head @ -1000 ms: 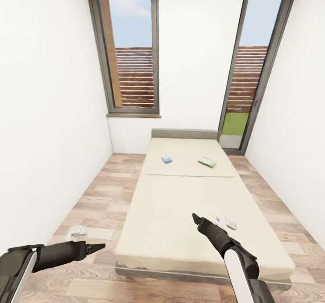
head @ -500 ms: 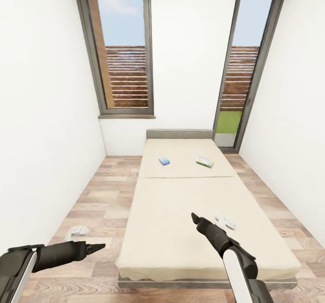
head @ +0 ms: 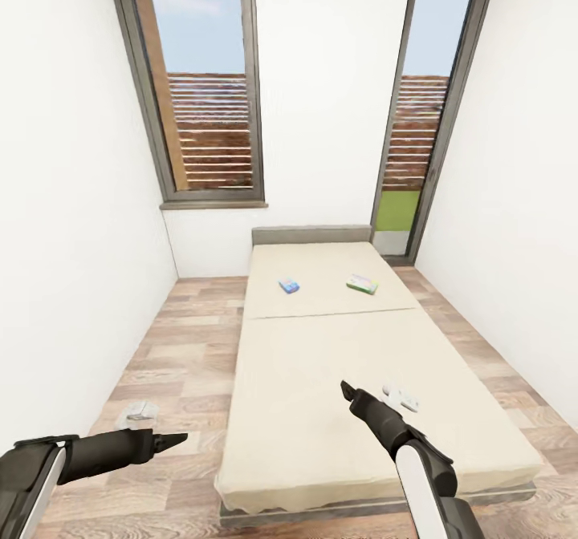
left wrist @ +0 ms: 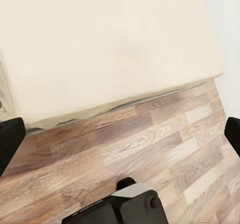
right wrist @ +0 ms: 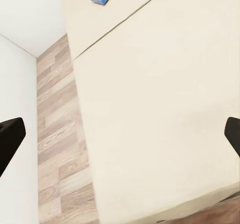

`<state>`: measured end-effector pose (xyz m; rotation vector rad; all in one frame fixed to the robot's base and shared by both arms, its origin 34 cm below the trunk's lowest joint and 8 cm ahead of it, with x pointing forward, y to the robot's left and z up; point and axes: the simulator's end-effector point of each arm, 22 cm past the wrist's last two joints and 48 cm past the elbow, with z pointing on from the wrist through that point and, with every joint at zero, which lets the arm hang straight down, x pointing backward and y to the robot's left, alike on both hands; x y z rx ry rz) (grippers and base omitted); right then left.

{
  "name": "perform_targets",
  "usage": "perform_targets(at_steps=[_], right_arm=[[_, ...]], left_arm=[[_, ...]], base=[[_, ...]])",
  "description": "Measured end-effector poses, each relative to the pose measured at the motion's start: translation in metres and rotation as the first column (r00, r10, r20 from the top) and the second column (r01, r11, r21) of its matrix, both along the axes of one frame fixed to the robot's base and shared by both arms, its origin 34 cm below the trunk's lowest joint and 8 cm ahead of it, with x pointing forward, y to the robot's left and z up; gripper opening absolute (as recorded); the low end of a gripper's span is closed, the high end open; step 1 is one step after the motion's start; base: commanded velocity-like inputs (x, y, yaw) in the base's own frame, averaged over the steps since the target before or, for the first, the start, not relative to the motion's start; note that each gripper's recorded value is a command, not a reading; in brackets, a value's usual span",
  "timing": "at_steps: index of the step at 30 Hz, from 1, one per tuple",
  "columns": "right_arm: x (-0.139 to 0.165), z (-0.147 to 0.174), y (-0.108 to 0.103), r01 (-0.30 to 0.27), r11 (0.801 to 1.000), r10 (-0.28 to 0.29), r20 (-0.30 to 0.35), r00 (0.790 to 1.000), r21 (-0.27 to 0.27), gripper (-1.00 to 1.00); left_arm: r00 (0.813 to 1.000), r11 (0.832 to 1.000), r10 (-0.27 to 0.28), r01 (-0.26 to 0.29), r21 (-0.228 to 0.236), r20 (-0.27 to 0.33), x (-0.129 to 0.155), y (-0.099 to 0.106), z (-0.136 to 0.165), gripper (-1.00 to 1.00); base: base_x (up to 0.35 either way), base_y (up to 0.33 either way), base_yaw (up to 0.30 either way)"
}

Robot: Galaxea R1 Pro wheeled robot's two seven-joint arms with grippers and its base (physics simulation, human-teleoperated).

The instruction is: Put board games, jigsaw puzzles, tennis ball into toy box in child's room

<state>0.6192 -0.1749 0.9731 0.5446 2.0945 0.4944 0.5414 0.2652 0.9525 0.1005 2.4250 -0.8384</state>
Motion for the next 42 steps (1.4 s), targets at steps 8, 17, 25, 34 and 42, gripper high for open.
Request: perform_targets(at_steps=[8, 17, 25, 34, 42], right_arm=[[0.000, -0.007, 0.000, 0.003, 1.000, -0.003, -0.012, 1.000, 0.000, 1.00], [-0.001, -0.014, -0.001, 0.007, 1.000, -0.007, -0.022, 1.000, 0.000, 1.00], [-0.003, -0.026, 0.000, 0.006, 1.000, -0.006, -0.046, 0.999, 0.000, 1.00], [-0.002, -0.032, 0.000, 0.006, 1.000, -0.006, -0.057, 0.998, 0.000, 1.00], [-0.003, -0.039, 0.000, 0.005, 1.000, -0.005, -0.071, 0.997, 0.000, 1.00]], left_arm=[[1.000, 1.000, 0.000, 0.000, 0.000, -0.011, -0.001, 0.000, -0.005, 1.00], [1.000, 1.000, -0.001, 0.001, -0.001, -0.024, -0.002, -0.001, -0.010, 1.00], [0.999, 1.000, -0.002, 0.002, -0.002, -0.035, -0.002, -0.002, -0.015, 1.00], [0.999, 1.000, -0.002, 0.002, -0.003, -0.048, -0.003, -0.002, -0.021, 1.00], [0.998, 1.000, -0.002, 0.002, -0.002, -0.058, -0.004, -0.002, -0.025, 1.00]], base=[[0.006, 0.280, -0.140], [0.051, 0.255, -0.140], [0.144, 0.116, -0.140], [0.014, 0.007, -0.140], [0.099, 0.081, -0.140]])
